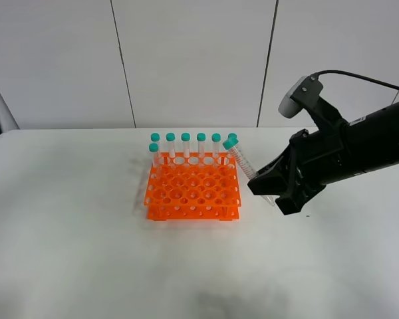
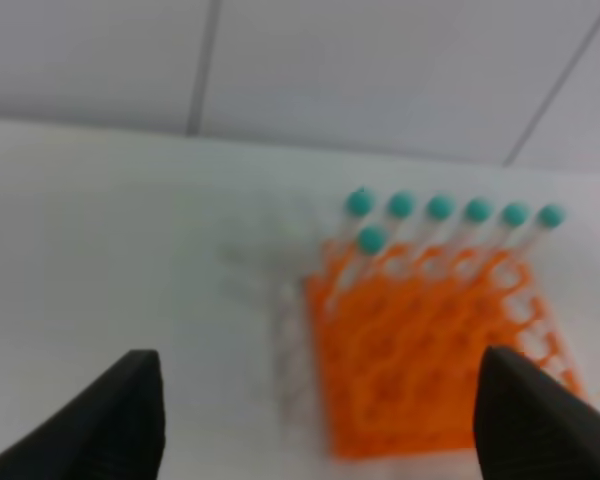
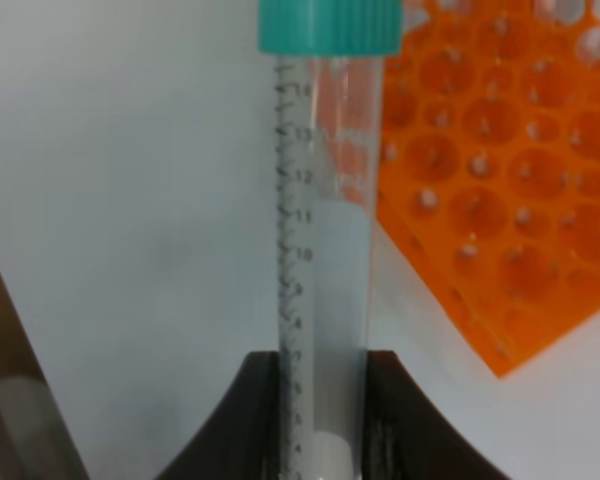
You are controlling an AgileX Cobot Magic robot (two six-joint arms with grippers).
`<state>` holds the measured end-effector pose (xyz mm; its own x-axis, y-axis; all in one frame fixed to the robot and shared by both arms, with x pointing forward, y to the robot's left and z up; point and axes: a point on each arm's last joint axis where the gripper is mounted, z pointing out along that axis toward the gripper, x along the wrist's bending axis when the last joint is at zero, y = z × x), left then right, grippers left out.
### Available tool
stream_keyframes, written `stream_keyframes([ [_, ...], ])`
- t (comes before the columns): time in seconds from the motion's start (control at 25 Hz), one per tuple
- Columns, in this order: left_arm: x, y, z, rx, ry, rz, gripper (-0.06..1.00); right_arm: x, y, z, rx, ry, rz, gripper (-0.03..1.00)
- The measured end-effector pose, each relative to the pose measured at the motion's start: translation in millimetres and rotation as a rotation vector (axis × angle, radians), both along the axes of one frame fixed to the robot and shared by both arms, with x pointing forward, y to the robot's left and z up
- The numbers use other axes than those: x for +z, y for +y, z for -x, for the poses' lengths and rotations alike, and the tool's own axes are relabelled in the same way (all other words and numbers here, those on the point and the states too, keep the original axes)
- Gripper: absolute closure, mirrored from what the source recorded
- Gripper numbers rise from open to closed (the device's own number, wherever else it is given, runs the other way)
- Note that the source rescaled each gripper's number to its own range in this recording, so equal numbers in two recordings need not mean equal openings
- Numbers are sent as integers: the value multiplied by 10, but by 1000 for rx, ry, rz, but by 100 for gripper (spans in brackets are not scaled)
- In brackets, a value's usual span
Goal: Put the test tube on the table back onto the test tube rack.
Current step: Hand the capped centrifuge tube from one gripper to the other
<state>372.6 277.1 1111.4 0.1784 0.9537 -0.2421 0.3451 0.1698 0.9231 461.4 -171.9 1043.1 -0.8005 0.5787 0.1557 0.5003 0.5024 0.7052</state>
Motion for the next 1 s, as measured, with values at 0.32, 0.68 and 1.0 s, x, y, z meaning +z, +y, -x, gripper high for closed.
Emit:
stream_keyframes([
  [0.32, -256, -653, -769, -338, 111, 162, 5, 27, 21, -12, -29, 9, -49, 93],
  [0.68, -524, -1462, -1135, -551, 182, 166, 5, 37, 43, 14, -17, 41, -79, 93],
  [1.0, -579, -1806, -1139, -644, 206, 154, 5, 44, 53, 25, -14, 56, -96, 93],
])
